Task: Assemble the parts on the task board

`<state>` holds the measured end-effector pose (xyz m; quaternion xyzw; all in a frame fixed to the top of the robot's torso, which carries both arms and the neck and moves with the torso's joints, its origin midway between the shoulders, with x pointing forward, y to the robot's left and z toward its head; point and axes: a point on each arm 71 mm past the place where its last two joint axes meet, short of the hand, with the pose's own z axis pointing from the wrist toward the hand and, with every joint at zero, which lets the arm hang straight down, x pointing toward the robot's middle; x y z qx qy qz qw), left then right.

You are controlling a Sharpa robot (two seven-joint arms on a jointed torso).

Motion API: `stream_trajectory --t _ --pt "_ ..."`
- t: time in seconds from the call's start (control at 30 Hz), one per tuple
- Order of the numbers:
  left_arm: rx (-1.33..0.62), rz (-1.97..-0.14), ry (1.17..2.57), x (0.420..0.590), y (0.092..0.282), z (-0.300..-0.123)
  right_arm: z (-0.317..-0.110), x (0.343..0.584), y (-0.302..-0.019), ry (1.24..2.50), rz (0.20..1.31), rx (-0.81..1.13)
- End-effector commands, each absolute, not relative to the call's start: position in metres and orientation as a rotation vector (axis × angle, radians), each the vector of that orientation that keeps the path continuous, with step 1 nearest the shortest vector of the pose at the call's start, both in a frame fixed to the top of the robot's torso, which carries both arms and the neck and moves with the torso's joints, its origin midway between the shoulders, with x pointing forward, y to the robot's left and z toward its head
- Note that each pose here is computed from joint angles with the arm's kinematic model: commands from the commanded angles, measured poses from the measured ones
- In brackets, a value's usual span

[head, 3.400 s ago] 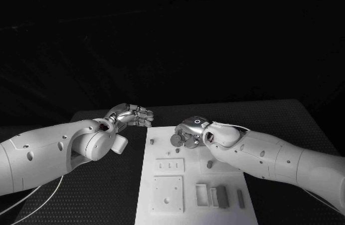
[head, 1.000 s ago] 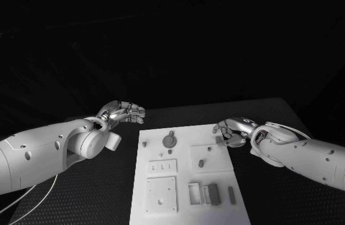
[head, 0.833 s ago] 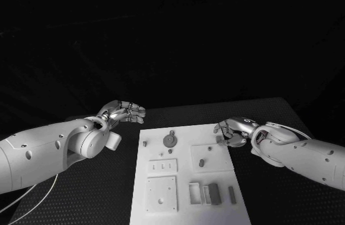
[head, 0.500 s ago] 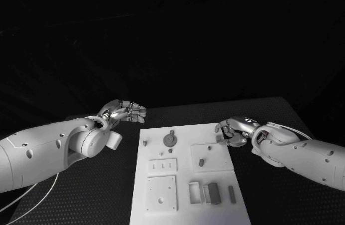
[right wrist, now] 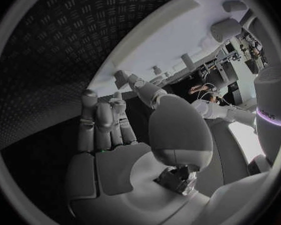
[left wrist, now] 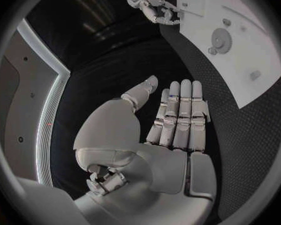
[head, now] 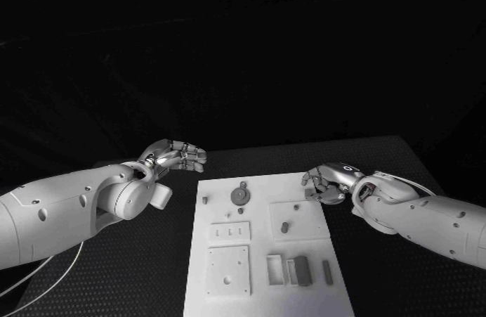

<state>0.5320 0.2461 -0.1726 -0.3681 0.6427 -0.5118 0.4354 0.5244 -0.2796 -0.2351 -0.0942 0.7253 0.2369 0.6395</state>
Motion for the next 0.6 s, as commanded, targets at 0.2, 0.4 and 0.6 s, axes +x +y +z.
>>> stream_trajectory --t 0.2,0.4,0.6 --pt "-0.906 -1.293 1.611 0.531 0.2438 -0.1721 -0.2381 0.5251 -0.2774 1.658 0.534 -0.224" --pt "-0.907 -1.293 1.613 0.5307 0.2441 -0.1722 -0.2391 0.5258 -0.2787 1.663 0.523 -0.226" --pt "-0.908 -1.292 1.615 0.5306 0.2446 -0.1722 -0.2392 0.5263 -0.2799 1.659 0.517 -0.224"
